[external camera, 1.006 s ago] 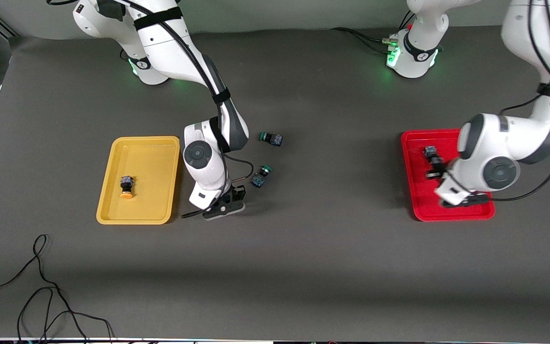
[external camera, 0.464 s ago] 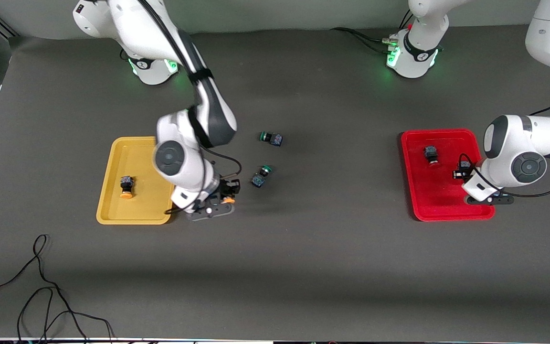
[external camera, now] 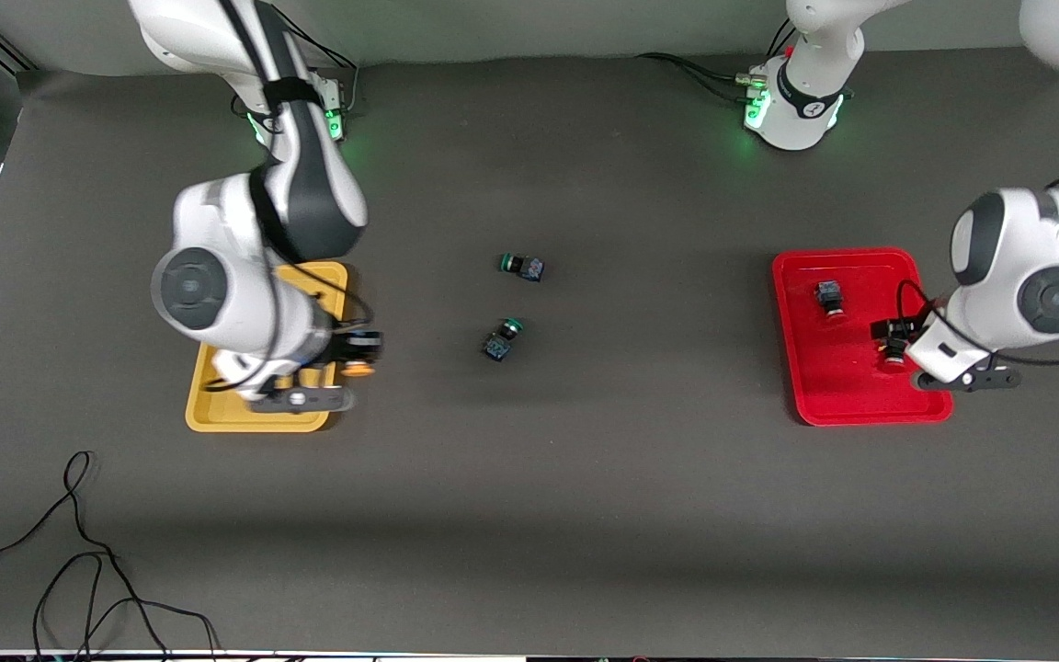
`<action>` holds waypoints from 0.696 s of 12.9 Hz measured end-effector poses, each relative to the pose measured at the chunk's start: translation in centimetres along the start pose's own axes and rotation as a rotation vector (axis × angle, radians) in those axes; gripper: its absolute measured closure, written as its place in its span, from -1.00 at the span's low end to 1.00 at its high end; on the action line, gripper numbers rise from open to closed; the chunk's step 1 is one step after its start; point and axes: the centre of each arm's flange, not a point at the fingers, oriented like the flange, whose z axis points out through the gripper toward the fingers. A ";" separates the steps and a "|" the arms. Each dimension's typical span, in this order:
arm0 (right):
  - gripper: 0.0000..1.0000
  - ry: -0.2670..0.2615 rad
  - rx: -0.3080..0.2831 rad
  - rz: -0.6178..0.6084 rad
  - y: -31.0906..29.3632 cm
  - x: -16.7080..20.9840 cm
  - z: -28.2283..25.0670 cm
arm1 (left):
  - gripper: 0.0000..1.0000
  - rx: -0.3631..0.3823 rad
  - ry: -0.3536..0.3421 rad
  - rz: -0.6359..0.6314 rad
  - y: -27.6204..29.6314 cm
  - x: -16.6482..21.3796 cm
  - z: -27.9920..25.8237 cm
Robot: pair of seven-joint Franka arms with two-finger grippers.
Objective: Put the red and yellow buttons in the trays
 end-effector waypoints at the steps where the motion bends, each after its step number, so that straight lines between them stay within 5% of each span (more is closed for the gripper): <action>1: 0.30 -0.014 -0.003 0.016 2.8 -0.3 0.1 | -1.00 0.008 0.001 -0.003 0.6 -1.0 -2.4; 4: 0.30 -0.008 0.019 -0.009 12.2 -1.1 2.7 | -1.00 -0.022 -0.002 -0.025 1.6 -4.3 -10.3; 6: 0.30 0.029 0.005 -0.031 17.0 -2.0 7.2 | -1.00 -0.038 0.059 -0.038 2.0 -6.4 -14.9; 9: 0.30 0.057 -0.026 -0.025 18.4 -4.1 13.3 | -1.00 -0.076 0.107 -0.045 2.5 -7.6 -17.3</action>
